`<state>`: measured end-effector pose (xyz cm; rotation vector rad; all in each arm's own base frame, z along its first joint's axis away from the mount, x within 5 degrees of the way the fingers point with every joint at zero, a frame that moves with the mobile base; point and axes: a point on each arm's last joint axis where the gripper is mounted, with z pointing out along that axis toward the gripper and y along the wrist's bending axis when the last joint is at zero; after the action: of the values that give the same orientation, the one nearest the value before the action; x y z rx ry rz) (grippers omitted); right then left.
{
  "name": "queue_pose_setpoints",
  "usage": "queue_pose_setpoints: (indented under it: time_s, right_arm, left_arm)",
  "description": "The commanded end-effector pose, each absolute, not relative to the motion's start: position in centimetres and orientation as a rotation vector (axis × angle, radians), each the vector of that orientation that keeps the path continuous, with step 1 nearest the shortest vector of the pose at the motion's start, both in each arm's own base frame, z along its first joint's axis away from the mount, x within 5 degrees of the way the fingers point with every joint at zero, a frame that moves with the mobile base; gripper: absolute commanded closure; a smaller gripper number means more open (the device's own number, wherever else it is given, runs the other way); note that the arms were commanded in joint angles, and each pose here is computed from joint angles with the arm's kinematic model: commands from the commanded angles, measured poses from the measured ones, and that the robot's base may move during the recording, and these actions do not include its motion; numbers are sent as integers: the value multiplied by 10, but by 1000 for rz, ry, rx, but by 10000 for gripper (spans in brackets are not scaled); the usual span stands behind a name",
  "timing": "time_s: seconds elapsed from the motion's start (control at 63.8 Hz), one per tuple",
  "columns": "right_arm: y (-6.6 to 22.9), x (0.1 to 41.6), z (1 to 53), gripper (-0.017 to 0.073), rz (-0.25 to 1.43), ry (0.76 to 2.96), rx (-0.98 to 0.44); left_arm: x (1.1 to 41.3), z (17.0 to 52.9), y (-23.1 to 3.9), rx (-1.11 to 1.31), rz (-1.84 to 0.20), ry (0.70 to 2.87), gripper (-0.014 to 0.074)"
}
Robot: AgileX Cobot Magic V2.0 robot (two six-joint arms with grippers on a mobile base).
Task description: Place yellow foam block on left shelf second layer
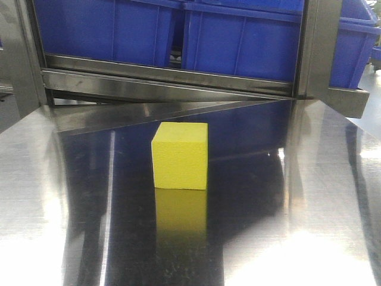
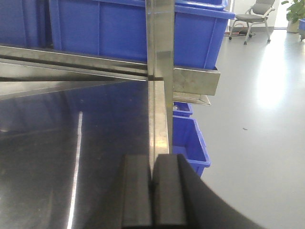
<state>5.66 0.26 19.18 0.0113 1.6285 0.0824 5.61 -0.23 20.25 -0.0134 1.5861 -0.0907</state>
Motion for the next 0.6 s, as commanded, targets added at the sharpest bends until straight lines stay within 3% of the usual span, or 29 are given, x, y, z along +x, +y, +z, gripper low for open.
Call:
queue_pose_setpoints:
  time_s: [0.0,0.58]
  right_arm:
    - [2,55,208,501,86,1504,15]
    - [2,55,208,501,61,1504,-7]
  left_arm:
    - [56,201,-3,-13,-110,1518,457]
    - [56,201,-3,-13,-110,1518,457]
